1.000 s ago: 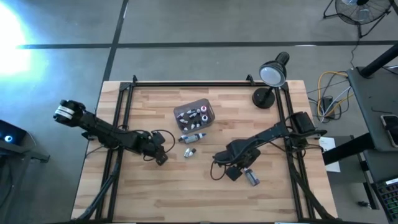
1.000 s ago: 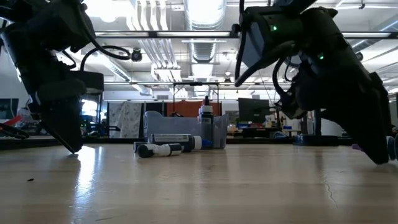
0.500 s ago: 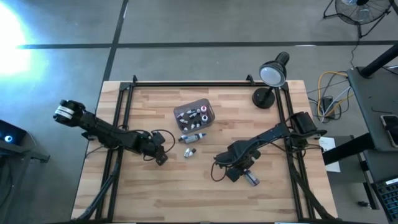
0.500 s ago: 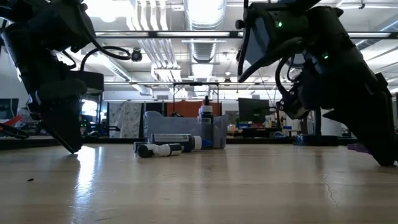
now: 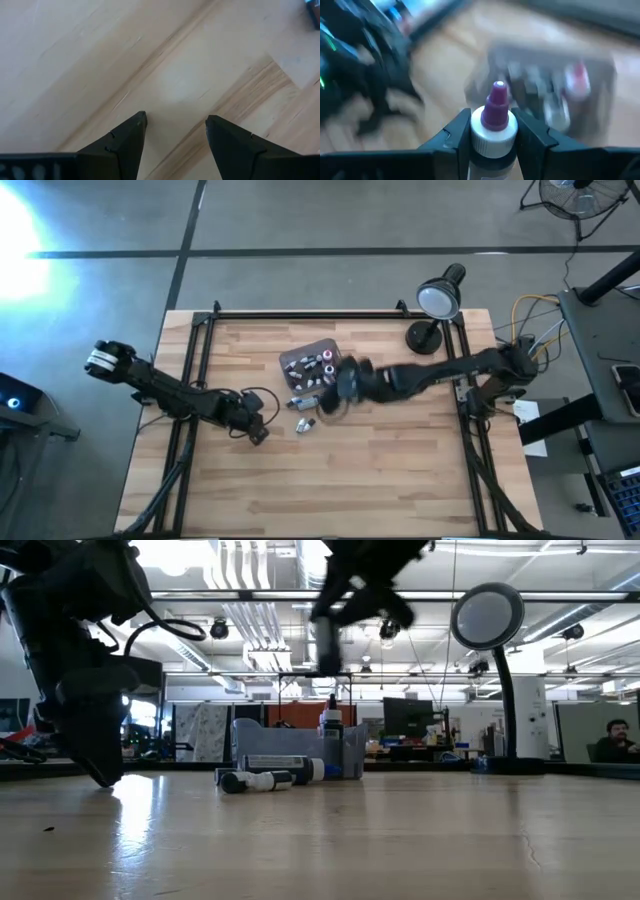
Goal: Pick & Place food coloring
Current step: Put the large purple food coloring bottle into the gray bin
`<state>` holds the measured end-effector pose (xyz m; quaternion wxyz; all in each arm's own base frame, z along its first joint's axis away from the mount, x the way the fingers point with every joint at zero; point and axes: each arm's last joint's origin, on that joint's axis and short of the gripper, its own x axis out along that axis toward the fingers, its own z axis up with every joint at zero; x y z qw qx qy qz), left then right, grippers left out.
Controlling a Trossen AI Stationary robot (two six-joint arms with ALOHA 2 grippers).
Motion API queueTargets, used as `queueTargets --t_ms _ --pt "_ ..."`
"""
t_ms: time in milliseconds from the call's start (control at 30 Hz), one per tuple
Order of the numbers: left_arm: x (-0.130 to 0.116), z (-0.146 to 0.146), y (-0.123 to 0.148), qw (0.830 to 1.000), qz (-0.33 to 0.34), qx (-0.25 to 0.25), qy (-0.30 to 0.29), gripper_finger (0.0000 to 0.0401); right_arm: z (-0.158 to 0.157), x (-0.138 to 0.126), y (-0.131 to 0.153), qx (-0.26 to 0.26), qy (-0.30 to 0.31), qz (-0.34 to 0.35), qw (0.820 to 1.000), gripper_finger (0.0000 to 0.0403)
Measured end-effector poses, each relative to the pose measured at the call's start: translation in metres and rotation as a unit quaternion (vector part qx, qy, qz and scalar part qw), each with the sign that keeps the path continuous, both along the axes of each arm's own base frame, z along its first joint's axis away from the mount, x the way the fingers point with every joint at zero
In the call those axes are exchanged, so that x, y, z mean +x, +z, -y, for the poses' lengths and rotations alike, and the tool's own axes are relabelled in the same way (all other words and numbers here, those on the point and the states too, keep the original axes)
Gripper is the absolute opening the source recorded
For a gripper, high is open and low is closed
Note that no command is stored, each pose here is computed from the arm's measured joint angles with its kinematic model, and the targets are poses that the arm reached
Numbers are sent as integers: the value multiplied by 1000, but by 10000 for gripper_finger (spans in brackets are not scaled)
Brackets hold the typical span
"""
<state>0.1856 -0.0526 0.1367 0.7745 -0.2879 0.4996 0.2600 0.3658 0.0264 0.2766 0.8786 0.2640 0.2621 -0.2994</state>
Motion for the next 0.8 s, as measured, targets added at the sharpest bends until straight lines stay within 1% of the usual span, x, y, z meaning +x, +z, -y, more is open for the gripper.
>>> queueTargets --t_ms 100,167,233,333,433,600,700,800 --pt "-2 1 2 1000 4 -10 14 193 25 19 4 -39 25 62 997 106" --pt "-4 3 3 1000 7 -17 20 193 39 29 -3 -54 24 75 995 106" --pt "-7 6 6 999 10 -28 24 193 53 37 -11 -58 15 85 995 106" --pt "-10 10 10 998 20 -45 28 193 69 48 -30 -60 24 80 995 106" --pt "-12 12 13 998 32 -49 32 193 80 60 -47 -67 39 67 995 106" --pt "-15 12 18 997 42 -54 42 193 94 84 -70 -98 57 51 992 106" --pt "-16 12 19 997 44 -54 43 193 107 96 -81 -118 56 33 991 106" --pt "-17 12 20 997 44 -54 42 193 119 106 -85 -135 44 29 989 106"
